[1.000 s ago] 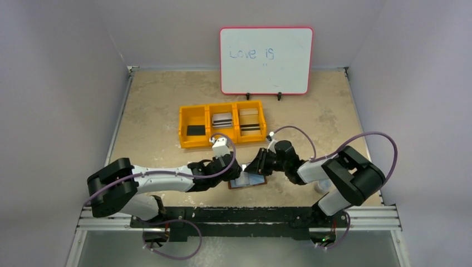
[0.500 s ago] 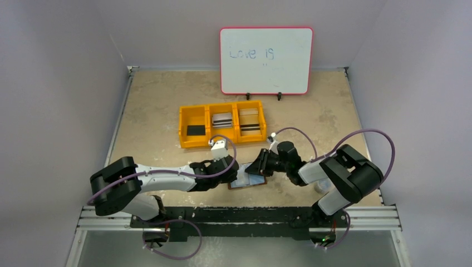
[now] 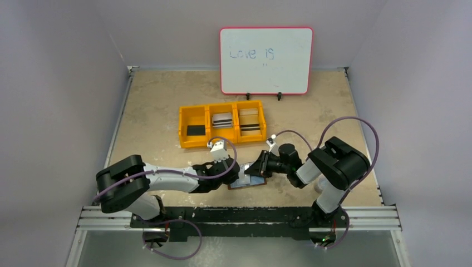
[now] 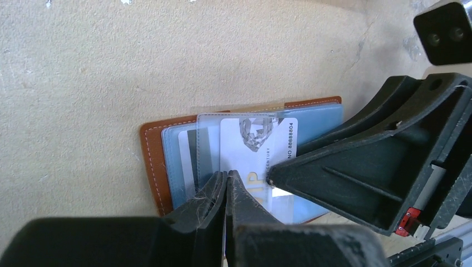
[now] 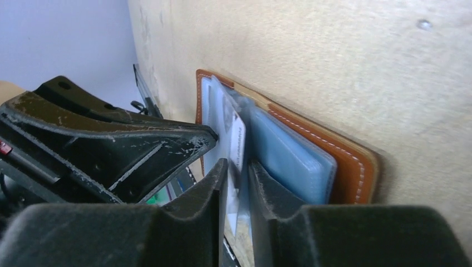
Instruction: Take the credit cards out of the card holder
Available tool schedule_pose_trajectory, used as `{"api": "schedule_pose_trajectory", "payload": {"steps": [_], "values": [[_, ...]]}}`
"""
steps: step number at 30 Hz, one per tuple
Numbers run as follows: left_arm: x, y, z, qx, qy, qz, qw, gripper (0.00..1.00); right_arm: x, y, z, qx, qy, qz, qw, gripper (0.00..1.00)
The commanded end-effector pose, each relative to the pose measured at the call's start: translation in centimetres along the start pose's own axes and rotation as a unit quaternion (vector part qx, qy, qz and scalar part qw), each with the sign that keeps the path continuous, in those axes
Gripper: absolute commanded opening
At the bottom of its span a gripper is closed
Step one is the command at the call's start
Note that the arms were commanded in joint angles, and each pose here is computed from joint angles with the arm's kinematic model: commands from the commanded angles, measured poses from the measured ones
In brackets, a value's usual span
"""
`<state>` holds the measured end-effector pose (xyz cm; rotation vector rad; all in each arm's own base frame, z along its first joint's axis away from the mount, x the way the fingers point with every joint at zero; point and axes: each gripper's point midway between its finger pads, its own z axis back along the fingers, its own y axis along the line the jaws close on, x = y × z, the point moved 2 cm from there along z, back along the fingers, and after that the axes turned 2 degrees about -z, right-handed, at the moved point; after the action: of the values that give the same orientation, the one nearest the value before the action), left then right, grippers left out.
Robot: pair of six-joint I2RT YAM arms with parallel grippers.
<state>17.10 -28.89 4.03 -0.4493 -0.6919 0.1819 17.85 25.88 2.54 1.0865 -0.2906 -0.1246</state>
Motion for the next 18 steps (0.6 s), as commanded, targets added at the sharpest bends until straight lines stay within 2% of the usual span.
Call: {"api": "schedule_pose_trajectory", "payload": {"steps": [1, 5, 10, 13, 18], "values": [[-2.8, 3.9, -0.2, 0.058, 0.035, -0.033, 0.997, 0.0, -3.0, -2.8, 0.8, -0.04, 0.04, -0.047, 0.997, 0.18], [-2.7, 4.2, 0.0, 0.069, 0.031, -0.044, 0.996, 0.0, -2.5, -2.7, 0.9, -0.048, 0.027, -0.048, 0.997, 0.03], [-2.4, 4.9, 0.4, 0.086, 0.023, -0.059, 0.994, 0.0, -1.7, -3.2, 1.6, -0.078, -0.001, -0.046, 0.996, 0.01], [-2.5, 5.5, 0.5, 0.091, 0.023, -0.061, 0.994, 0.0, -1.4, -3.3, 1.8, -0.09, -0.006, -0.037, 0.995, 0.05], [-2.4, 5.7, 0.7, 0.092, 0.02, -0.061, 0.994, 0.0, -1.3, -3.1, 1.9, -0.091, -0.006, -0.032, 0.995, 0.01]]}}
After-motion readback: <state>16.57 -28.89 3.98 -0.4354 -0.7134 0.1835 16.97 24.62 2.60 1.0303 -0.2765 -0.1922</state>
